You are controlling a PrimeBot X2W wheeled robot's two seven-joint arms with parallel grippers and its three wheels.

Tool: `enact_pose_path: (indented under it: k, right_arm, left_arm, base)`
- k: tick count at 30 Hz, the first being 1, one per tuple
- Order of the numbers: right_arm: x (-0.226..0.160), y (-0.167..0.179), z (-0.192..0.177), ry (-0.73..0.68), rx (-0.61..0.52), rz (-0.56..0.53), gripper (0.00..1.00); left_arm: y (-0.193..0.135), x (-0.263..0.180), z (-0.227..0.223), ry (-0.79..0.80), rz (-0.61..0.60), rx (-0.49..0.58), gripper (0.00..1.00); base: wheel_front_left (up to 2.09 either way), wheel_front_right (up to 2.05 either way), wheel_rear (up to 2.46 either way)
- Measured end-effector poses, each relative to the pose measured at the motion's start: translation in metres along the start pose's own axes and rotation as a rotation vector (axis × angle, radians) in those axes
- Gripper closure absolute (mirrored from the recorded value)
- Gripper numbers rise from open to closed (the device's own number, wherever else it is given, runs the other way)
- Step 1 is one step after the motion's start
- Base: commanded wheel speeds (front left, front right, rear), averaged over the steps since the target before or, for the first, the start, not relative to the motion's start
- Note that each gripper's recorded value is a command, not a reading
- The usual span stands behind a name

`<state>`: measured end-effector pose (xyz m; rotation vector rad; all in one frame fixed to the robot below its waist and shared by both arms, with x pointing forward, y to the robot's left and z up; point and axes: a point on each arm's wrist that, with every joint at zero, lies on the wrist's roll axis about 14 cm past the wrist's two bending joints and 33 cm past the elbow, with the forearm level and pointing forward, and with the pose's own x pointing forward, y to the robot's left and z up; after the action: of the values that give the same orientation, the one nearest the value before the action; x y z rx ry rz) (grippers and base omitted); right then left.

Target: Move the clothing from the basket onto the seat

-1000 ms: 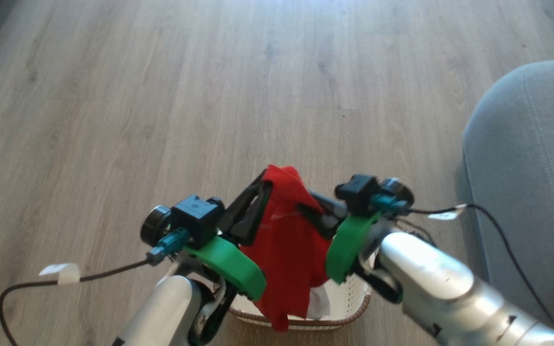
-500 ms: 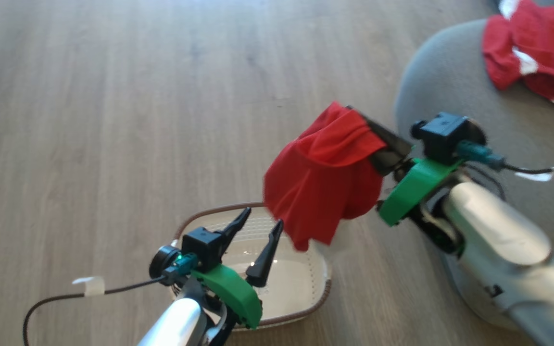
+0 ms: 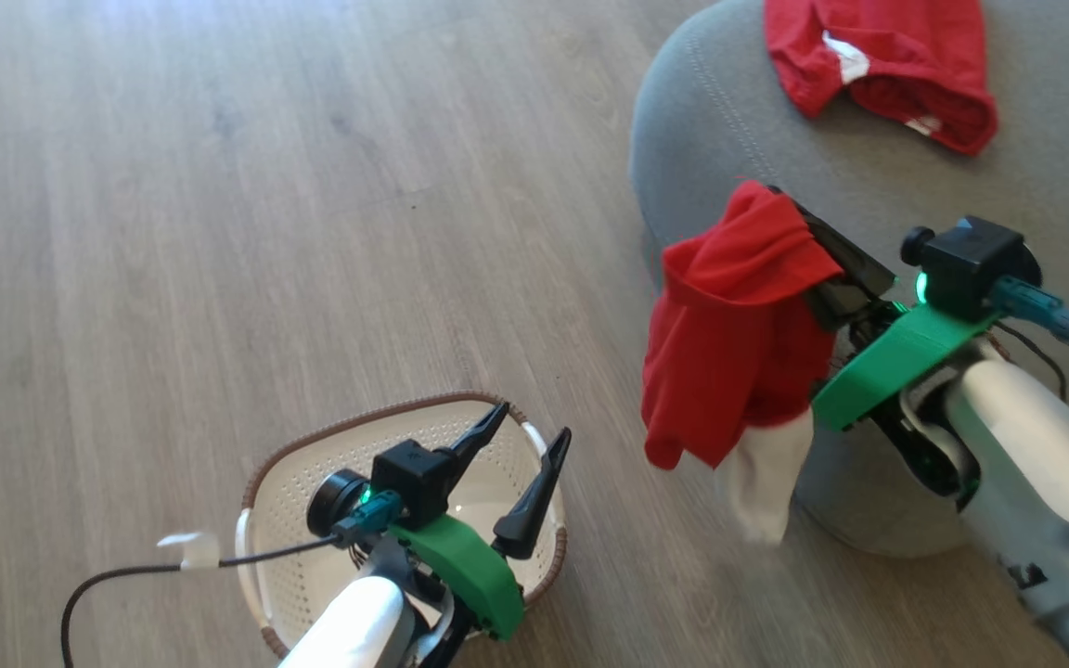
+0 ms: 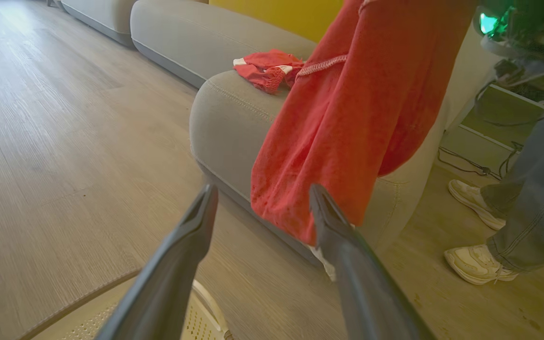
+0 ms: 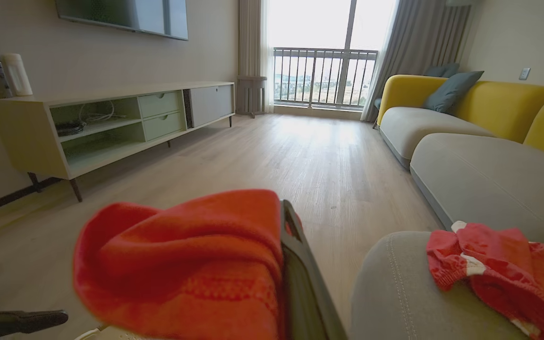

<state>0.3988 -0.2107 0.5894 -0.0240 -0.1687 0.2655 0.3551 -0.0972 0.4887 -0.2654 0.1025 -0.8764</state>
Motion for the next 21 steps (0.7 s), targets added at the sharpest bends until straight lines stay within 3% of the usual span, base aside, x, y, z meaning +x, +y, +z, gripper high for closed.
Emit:
enact_pose_path:
  k: [14, 19, 21]
  right_arm:
    - [-0.01, -0.023, -0.006, 0.01, 0.017, -0.071, 1.0]
    - [0.016, -0.042, -0.017, 0.031, 0.038, -0.106, 1.0]
    - [0.055, -0.081, 0.006, -0.034, -0.008, -0.174, 1.0]
  left_arm:
    - [-0.001, 0.001, -0.002, -0.002, -0.001, -0.024, 0.0]
    - [0.016, 0.01, -0.01, 0.01, 0.024, -0.036, 0.0]
    - [0.038, 0.026, -0.005, -0.014, 0.041, -0.035, 0.0]
  base:
    - [0.0, 0.0, 0.0]
    - [0.0, 0.0, 0.0]
    - [0.0, 0.0, 0.0]
